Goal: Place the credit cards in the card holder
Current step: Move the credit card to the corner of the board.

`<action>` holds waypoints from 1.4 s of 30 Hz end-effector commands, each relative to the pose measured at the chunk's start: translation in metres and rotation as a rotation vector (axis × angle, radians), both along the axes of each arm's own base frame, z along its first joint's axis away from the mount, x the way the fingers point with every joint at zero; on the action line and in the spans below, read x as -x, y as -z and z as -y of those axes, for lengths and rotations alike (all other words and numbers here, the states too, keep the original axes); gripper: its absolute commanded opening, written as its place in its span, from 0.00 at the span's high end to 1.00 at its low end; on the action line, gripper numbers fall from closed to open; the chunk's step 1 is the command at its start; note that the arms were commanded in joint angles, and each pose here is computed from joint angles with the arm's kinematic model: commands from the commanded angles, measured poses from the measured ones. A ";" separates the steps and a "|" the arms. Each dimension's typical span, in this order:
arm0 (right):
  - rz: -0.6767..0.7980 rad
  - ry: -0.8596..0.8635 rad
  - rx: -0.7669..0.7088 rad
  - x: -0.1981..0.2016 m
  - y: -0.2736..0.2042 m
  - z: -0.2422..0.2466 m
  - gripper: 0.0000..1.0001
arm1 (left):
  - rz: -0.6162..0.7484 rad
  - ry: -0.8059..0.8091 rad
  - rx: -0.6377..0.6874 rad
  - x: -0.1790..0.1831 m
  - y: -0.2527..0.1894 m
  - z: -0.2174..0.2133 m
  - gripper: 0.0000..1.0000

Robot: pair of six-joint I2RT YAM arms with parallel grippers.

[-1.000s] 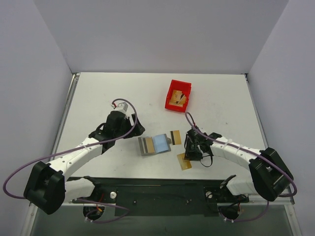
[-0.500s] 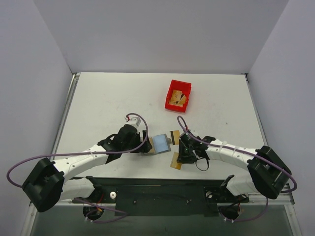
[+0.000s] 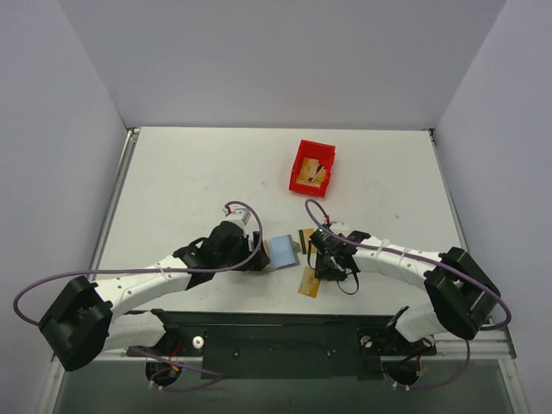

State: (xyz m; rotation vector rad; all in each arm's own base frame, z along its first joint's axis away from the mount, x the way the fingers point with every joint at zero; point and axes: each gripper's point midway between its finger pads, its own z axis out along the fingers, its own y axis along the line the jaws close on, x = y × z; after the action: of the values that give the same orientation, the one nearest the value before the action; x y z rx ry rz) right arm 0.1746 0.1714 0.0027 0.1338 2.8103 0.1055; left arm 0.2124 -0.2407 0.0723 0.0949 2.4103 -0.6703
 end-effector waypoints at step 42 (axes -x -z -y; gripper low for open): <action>-0.185 -0.206 -0.153 0.044 0.031 -0.044 0.72 | -0.032 0.253 0.175 0.058 0.008 0.073 0.59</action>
State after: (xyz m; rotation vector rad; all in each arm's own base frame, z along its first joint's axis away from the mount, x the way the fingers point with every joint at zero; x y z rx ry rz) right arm 0.1606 0.2566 0.0054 -0.1058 2.8437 0.6218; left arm 0.1603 -0.2933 0.0419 0.2460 2.4658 -0.8411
